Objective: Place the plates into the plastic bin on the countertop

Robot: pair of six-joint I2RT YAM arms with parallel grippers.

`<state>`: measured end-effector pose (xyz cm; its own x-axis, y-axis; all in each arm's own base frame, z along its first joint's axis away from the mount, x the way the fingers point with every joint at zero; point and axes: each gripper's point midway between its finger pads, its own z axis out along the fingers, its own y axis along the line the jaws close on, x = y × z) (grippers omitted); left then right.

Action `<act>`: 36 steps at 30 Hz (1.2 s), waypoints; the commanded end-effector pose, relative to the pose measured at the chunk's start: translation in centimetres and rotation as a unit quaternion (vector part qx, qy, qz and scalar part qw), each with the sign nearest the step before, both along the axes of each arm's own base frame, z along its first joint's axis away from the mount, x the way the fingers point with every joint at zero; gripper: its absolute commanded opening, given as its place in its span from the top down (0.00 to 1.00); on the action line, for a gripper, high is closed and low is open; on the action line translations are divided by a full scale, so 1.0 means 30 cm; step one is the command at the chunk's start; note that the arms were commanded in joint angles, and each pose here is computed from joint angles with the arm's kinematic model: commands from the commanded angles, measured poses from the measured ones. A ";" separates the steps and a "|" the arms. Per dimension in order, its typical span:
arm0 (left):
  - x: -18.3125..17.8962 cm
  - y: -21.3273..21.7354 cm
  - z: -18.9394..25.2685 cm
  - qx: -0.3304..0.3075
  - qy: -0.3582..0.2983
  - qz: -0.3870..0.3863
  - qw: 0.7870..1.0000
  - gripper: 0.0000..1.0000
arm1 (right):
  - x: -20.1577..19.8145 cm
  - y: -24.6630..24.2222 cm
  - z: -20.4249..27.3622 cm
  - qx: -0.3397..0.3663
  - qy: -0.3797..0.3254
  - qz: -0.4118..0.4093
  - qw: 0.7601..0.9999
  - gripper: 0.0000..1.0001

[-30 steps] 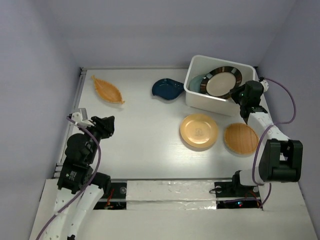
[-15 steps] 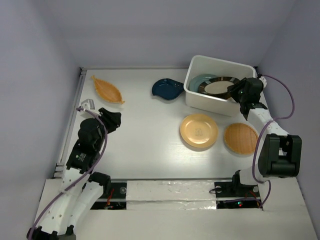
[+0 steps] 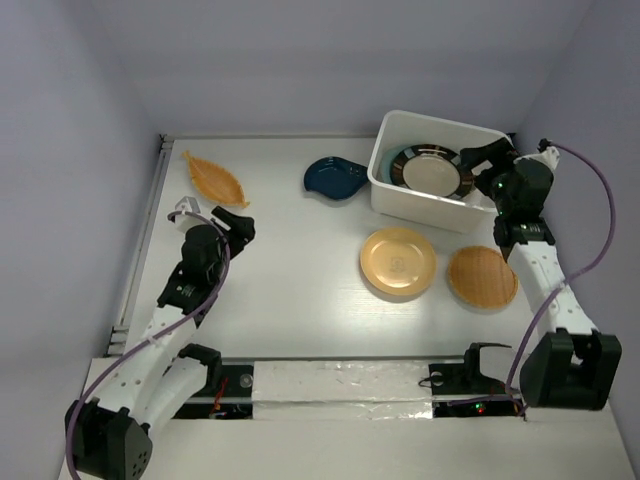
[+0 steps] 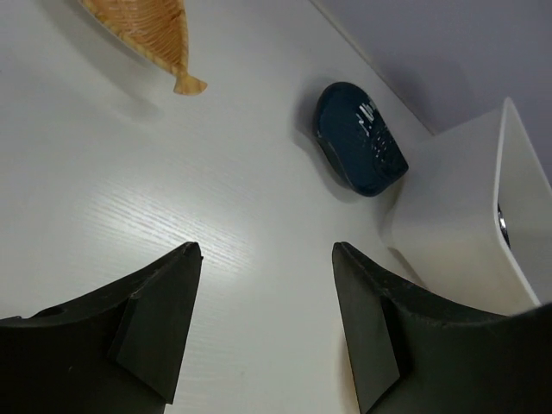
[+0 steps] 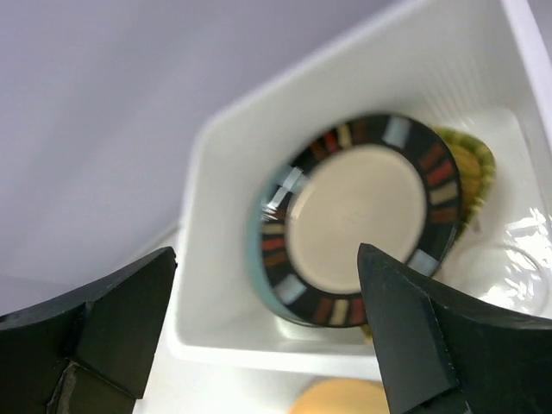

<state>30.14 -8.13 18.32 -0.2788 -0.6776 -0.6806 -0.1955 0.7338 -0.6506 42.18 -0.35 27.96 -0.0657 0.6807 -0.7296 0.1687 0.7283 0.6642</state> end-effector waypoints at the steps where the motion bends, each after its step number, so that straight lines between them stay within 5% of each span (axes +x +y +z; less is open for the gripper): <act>1: 0.058 0.015 0.070 -0.028 -0.051 0.033 0.998 0.40 | -0.056 0.033 0.104 -0.015 -0.052 0.029 0.998 0.08; 5: 0.097 0.046 0.044 -0.038 -0.046 0.071 0.996 0.40 | -0.133 0.071 0.135 -0.011 -0.080 0.055 0.995 0.15; 7: 0.121 0.066 0.009 -0.046 -0.034 0.095 0.994 0.40 | -0.183 0.127 0.179 -0.003 -0.114 0.093 0.989 0.74; 8: 0.132 0.090 -0.003 -0.047 -0.032 0.112 0.992 0.40 | -0.200 0.143 0.148 0.004 -0.112 0.104 0.988 0.93; 9: 0.148 0.119 -0.006 -0.054 -0.036 0.129 0.990 0.41 | -0.219 0.174 0.156 0.009 -0.122 0.122 0.985 1.00; 14: 0.242 0.182 -0.119 -0.097 0.002 0.161 0.982 0.43 | -0.315 0.361 0.195 0.004 -0.149 0.222 0.964 1.00; 21: 0.426 0.290 -0.241 -0.073 0.065 0.202 0.974 0.41 | -0.394 0.521 0.189 -0.020 -0.160 0.329 0.931 0.85; 31: 0.618 0.358 -0.384 -0.074 0.116 0.190 0.972 0.38 | -0.390 0.588 0.127 -0.020 -0.137 0.375 0.917 0.83; 36: 0.643 0.371 -0.468 -0.094 0.145 0.197 0.965 0.46 | -0.393 0.611 0.116 -0.015 -0.133 0.390 0.911 0.82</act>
